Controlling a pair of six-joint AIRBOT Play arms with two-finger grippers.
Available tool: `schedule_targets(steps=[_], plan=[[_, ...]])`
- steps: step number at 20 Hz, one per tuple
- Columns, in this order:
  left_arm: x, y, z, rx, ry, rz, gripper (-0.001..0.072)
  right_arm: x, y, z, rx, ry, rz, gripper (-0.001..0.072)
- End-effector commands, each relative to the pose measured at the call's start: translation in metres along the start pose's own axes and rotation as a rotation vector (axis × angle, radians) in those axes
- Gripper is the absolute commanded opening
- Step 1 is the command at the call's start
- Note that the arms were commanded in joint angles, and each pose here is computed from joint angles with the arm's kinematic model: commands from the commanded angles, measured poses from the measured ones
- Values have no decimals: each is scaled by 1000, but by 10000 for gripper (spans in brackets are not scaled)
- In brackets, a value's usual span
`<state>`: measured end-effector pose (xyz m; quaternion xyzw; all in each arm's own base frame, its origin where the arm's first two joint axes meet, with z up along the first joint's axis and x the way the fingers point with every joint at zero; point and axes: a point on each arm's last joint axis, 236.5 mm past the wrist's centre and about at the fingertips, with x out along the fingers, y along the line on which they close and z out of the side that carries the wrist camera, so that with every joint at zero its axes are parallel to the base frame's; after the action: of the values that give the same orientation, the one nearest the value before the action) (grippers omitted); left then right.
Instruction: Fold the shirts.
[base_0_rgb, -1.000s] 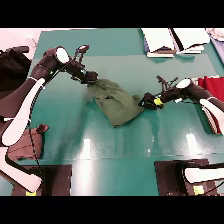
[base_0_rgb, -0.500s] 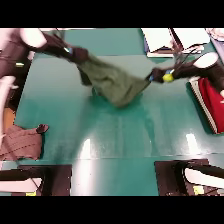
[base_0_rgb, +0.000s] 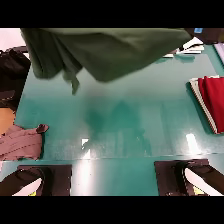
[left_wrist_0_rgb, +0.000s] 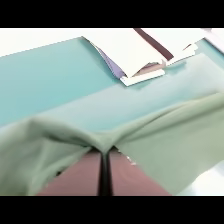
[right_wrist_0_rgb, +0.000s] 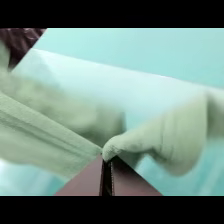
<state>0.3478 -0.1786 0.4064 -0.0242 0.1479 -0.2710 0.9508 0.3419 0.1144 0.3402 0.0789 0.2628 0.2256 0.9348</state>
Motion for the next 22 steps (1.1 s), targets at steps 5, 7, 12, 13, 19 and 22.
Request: schedule_targets(steps=[5,7,12,13,19,22], plan=[[82,-46,-189,12,493,-131,26,55,-12,-102,58,344,-27,19],[93,-65,-270,50,686,-180,27,73,-22,-130,91,418,-35,19],[83,-84,-383,36,941,-225,549,88,-32,-173,135,506,-45,19],[84,-82,-384,26,937,-217,605,89,-33,-178,140,517,-46,19],[119,10,-276,-102,650,-30,606,90,-33,-170,136,486,-47,19],[123,89,-258,-213,568,115,606,91,-33,-170,136,485,-47,19]])
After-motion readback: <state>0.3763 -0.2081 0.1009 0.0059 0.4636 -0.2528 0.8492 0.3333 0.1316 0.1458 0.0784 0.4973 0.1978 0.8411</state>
